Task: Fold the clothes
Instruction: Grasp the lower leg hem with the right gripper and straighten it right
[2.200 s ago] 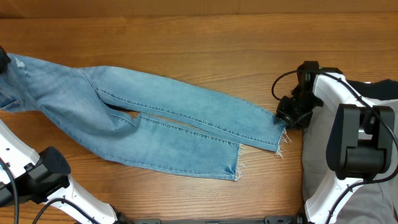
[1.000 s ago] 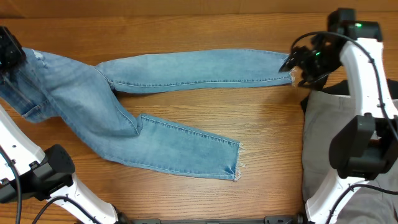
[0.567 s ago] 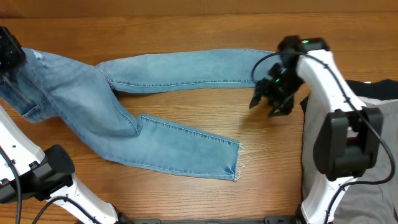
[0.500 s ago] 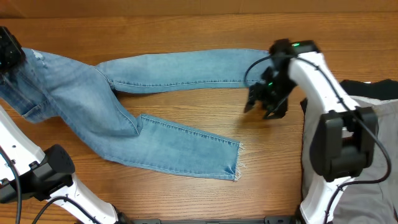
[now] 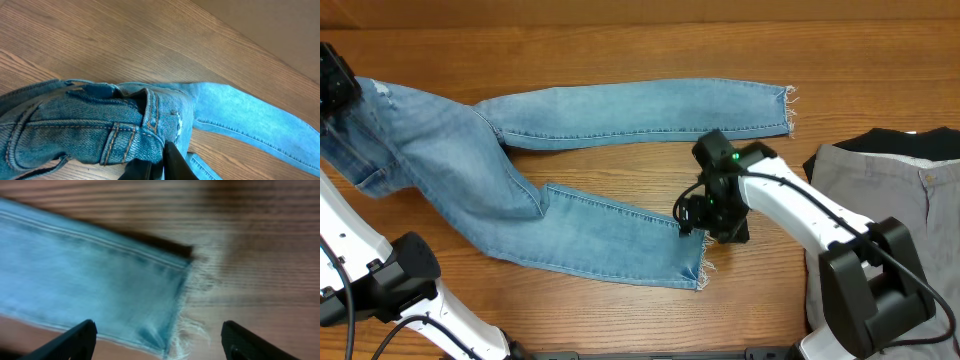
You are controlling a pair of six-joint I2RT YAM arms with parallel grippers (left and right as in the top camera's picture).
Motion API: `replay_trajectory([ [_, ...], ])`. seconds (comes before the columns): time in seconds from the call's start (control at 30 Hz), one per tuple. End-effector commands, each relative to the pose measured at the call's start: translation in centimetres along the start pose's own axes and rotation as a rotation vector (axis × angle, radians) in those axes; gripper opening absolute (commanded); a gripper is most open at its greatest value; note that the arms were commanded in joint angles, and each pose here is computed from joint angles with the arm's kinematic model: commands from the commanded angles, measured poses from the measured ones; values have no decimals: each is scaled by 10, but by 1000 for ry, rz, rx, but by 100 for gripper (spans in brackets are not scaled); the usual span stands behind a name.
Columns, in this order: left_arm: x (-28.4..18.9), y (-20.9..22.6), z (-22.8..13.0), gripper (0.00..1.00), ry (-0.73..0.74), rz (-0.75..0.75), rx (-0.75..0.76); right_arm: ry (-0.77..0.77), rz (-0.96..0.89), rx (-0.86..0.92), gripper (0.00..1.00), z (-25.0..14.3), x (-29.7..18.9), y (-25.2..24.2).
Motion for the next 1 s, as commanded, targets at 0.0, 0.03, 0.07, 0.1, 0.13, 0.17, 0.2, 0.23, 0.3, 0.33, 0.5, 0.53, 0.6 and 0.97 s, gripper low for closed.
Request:
replay_trajectory([
  [0.0, -20, -10, 4, 11, -59, -12, 43, 25, 47, 38, 82, -5, 18, -5],
  [0.03, -20, -10, 4, 10, -59, -12, 43, 22, 55, 36, 81, -5, 22, -5],
  [0.07, -20, -10, 4, 11, -59, -12, 43, 21, 62, 34, 79, -5, 24, -5],
  [0.1, -20, -10, 4, 11, -59, -12, 43, 22, 67, 33, 76, -5, 25, -5],
  [0.13, -20, -10, 4, 11, -59, -12, 43, 23, 70, 33, 70, -6, 26, -5],
  [0.17, -20, -10, 4, 11, -59, -12, 43, 22, 72, 32, 65, -6, 27, -5],
  [0.2, -20, -9, 4, 11, -59, -12, 43, 22, 75, 27, 61, -6, 27, -4],
  [0.23, -20, -9, 4, 11, -59, -12, 43, 23, 85, 17, 57, -6, 26, -2],
  [0.3, -20, -9, 4, 11, -59, -12, 43, 29, 119, -10, 50, -6, 26, 4],
  [0.33, -20, -9, 4, 11, -59, -12, 43, 30, 130, -18, 45, -6, 26, 6],
  [0.5, -20, -9, 3, 11, -59, -12, 43, 18, 112, -5, 4, -2, 24, 1],
  [0.53, -20, -9, 4, 11, -59, -12, 43, 4, 97, 8, 4, 1, 22, -3],
  [0.6, -20, -9, 4, 12, -59, -12, 43, -54, 8, 108, 4, 16, 8, -24],
  [0.97, -20, -10, 4, 22, -59, -12, 43, -386, 26, 476, 4, 98, -166, -124],
])
Point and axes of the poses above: each gripper's point midway between its finger pads, its own x axis out along the fingers, its own y axis along the line the jaws close on, z = x × y, the point moved 1 cm from there along -x, back along the fingers, and after that the axes turned 7 degrees about x, right-handed, at the moved point
